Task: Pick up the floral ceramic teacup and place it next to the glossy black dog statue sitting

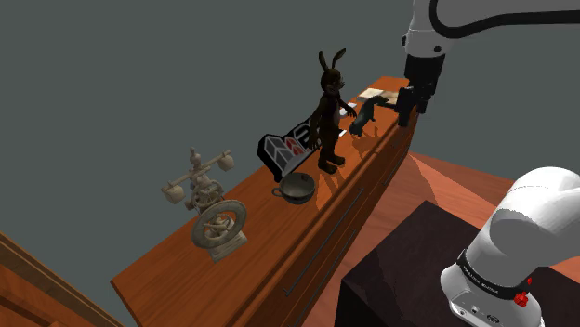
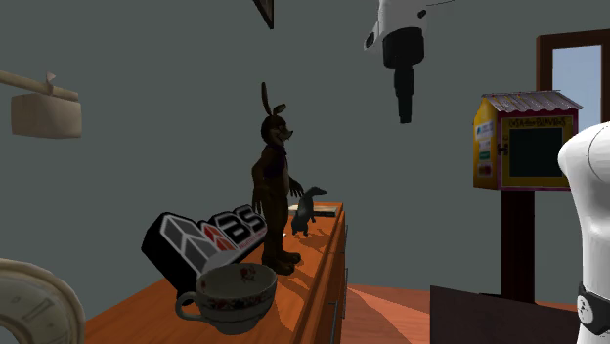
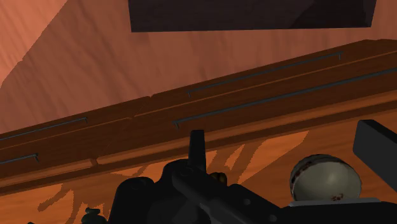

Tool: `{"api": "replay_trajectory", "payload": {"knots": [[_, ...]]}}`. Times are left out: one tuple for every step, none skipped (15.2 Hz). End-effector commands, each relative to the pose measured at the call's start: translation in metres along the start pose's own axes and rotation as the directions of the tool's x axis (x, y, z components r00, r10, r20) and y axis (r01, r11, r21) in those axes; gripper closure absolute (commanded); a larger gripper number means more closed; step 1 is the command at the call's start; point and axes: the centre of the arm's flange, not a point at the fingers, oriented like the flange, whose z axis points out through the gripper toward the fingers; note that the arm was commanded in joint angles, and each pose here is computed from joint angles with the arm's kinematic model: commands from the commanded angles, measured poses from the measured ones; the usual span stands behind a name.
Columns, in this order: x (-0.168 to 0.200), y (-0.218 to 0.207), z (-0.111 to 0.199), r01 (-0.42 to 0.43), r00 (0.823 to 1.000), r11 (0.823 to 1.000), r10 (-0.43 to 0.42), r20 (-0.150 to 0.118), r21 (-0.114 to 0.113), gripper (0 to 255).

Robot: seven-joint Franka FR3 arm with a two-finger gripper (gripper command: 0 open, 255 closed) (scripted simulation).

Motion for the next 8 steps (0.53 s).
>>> {"api": "replay_trajectory", "payload": {"knots": [[0.0, 0.0, 0.0, 0.0, 1.0, 1.0, 0.0, 0.0, 0.0, 0], [0.007, -0.009, 0.007, -0.002, 1.0, 1.0, 0.002, -0.001, -0.005, 0], [0.015, -0.018, 0.014, -0.004, 1.0, 1.0, 0.004, -0.002, -0.01, 0], [0.023, -0.027, 0.021, -0.006, 1.0, 1.0, 0.006, -0.003, -0.015, 0], [0.03, -0.036, 0.027, -0.008, 1.0, 1.0, 0.008, -0.004, -0.019, 0], [0.038, -0.045, 0.034, -0.01, 1.0, 1.0, 0.01, -0.005, -0.024, 0], [0.045, -0.054, 0.041, -0.012, 1.0, 1.0, 0.012, -0.007, -0.029, 0], [0.053, -0.062, 0.048, -0.014, 1.0, 0.999, 0.014, -0.008, -0.034, 0]]}}
